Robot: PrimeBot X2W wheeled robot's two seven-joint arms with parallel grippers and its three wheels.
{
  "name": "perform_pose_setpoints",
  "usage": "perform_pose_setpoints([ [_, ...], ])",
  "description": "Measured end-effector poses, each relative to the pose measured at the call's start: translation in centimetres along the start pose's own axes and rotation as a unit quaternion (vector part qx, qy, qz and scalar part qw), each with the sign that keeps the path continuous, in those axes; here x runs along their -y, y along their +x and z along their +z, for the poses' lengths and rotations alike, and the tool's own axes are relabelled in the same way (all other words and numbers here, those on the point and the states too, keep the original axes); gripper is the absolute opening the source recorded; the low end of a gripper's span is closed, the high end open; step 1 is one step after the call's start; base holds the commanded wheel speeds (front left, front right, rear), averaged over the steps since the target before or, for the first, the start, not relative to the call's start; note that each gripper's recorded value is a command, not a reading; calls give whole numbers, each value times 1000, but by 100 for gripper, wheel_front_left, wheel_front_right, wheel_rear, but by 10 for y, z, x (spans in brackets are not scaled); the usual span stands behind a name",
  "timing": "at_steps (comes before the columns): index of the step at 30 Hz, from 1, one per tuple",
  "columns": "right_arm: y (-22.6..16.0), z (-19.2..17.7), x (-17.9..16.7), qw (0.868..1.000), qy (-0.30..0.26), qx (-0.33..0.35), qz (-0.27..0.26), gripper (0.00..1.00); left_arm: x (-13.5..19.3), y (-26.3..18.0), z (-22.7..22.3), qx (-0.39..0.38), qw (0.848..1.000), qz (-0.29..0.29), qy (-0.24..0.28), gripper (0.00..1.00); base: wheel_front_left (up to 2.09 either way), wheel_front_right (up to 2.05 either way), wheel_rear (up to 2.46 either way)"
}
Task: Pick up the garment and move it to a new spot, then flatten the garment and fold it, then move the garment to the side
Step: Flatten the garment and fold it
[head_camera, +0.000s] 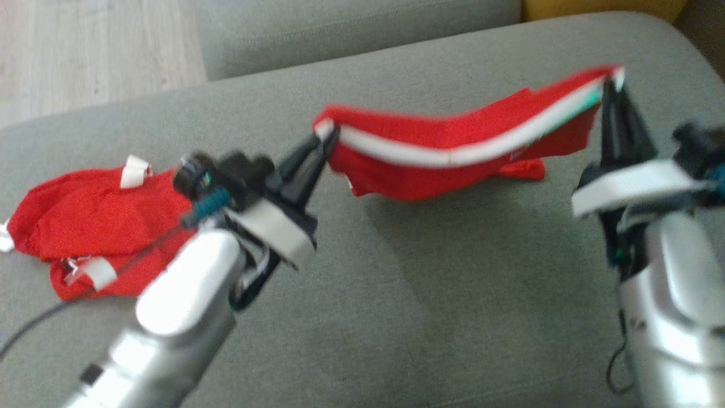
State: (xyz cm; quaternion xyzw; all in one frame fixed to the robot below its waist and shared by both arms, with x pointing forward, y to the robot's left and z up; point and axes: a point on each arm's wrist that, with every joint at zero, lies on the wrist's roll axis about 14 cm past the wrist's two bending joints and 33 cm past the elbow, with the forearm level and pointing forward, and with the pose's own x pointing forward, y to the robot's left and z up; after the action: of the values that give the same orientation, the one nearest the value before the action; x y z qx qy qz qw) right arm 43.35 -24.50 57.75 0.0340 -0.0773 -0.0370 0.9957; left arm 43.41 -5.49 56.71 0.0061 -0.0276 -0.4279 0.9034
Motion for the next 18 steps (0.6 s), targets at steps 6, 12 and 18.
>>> perform_pose_setpoints([
  [6, 10, 63, 0, 998, -20, 59, 17, 0, -8, 5, 59, 53, 998, 8, 12, 0, 0, 0, 0],
  [12, 5, 90, 3, 996, -25, 77, 22, 0, -13, -7, 78, 62, 998, 18, 9, 0, 0, 0, 0],
  [18, -15, 67, 5, 999, -27, 34, 23, 0, -6, -36, 47, 7, 999, 16, -34, 0, 0, 0, 0],
])
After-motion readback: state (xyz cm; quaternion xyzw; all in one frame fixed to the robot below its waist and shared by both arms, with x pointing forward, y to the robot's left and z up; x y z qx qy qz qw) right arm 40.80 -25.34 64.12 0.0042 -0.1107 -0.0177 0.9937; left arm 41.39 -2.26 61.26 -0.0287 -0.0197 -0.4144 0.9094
